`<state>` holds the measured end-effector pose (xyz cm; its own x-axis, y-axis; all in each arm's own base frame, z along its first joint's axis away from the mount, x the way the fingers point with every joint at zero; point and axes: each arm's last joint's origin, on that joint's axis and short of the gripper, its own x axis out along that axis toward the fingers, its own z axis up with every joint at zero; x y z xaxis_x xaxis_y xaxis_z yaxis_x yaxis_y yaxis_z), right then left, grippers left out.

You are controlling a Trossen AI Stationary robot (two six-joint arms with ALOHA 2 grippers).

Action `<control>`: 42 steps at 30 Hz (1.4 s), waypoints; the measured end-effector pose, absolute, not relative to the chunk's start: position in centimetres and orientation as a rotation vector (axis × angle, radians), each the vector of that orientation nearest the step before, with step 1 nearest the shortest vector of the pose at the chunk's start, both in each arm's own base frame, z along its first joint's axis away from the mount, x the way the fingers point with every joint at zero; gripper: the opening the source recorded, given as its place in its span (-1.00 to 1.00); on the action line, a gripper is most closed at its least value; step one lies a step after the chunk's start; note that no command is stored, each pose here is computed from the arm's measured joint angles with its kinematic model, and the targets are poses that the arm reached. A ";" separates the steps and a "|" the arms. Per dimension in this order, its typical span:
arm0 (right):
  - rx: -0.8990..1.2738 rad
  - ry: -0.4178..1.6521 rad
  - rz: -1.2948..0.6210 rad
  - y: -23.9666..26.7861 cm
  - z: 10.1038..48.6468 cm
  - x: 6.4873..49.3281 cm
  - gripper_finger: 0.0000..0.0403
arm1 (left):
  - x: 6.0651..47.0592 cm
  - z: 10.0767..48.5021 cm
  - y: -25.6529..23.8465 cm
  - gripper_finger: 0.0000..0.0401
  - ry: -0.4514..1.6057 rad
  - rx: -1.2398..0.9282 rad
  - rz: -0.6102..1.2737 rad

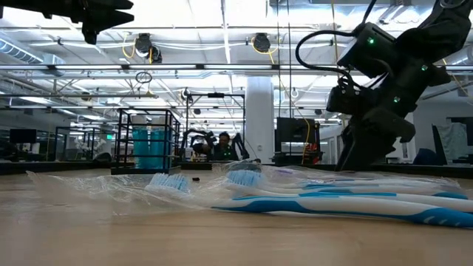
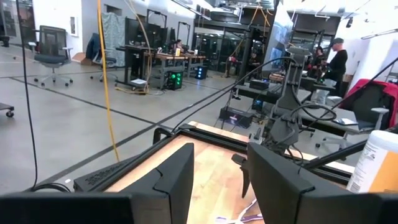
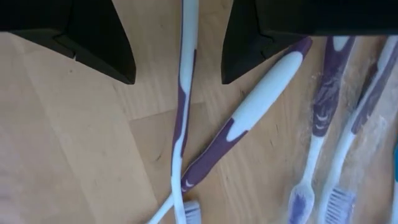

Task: Pick & Place toothbrushing station
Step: Put the purple toothbrush into the black organizer

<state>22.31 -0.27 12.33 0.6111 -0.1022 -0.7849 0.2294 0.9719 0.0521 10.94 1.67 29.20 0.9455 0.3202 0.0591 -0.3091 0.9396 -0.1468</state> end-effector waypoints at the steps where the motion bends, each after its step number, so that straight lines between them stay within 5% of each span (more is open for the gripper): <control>1: 0.153 0.894 -0.192 -0.3 12.3 22.3 0.13 | 10.9 29.2 1.7 -0.23 -0.083 -0.137 0.321; 22: 0.178 0.891 -0.204 -0.3 12.3 22.3 0.12 | 10.9 29.2 1.7 -0.23 -0.083 -0.139 0.320; 42: 0.134 0.896 -0.185 -0.3 11.0 23.2 -0.11 | 10.9 29.2 1.7 -0.23 -0.083 -0.138 0.320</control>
<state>23.20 -0.26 11.00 0.6103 -0.1040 -0.7853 0.2156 0.9757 0.0383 10.94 1.66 29.20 0.9460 0.3187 0.0591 -0.3074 0.9400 -0.1482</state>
